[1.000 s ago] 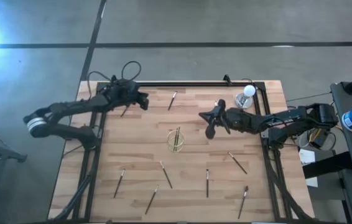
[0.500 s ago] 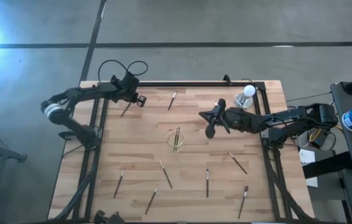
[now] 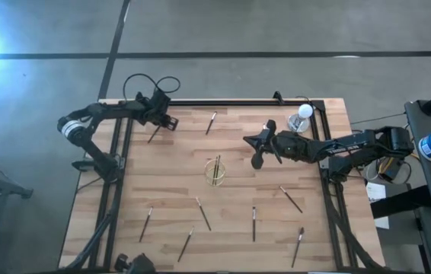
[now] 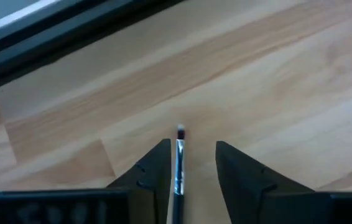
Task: Pick & Place Makeup Brushes
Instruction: Put the eyeshadow brush into the gold makeup brush holder
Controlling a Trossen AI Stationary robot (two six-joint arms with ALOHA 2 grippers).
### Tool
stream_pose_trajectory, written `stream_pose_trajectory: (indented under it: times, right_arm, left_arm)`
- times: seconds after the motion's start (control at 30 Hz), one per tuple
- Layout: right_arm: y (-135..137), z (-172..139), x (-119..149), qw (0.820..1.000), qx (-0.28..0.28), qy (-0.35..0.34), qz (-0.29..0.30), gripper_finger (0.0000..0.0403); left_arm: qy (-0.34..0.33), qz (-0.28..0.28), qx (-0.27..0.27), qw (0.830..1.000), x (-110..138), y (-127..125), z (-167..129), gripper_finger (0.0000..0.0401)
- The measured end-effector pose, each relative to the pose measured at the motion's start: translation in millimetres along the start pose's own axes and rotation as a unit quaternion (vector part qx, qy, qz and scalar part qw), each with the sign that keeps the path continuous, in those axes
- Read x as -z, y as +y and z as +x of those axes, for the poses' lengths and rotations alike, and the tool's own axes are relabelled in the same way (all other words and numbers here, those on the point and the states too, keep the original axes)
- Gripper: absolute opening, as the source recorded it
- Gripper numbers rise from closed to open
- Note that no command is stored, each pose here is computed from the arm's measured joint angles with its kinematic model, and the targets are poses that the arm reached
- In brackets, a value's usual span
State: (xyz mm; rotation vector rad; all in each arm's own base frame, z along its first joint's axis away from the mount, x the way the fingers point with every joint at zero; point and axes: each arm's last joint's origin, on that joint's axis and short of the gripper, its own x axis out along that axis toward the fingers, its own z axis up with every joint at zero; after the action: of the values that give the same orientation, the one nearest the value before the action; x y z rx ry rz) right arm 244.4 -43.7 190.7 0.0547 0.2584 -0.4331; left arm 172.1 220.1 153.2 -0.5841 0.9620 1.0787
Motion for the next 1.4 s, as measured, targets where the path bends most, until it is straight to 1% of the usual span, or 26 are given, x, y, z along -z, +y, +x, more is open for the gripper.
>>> stream_pose_trajectory:
  times: [0.1,0.23,0.4,0.73,1.4]
  right_arm:
    - [0,0,0,1.000,0.000,0.000,0.000,0.0008]
    - [0,0,0,1.000,0.000,0.000,0.000,0.0008]
    - [0,0,0,1.000,0.001,0.000,0.000,0.0008]
    - [0,0,0,1.000,0.001,0.000,0.004,0.0008]
    - [0,0,0,1.000,0.000,0.000,0.006,0.0008]
  left_arm:
    - [-0.003,-0.006,-0.001,1.000,-2,4,1,0.0119]
    - [0.004,-0.013,0.021,1.000,-2,9,2,0.0119]
    - [0.014,-0.014,0.018,1.000,-1,14,7,0.0119]
    - [0.017,-0.010,0.030,0.999,-1,15,11,0.0119]
    - [0.016,-0.010,0.034,0.999,-1,14,11,0.0119]
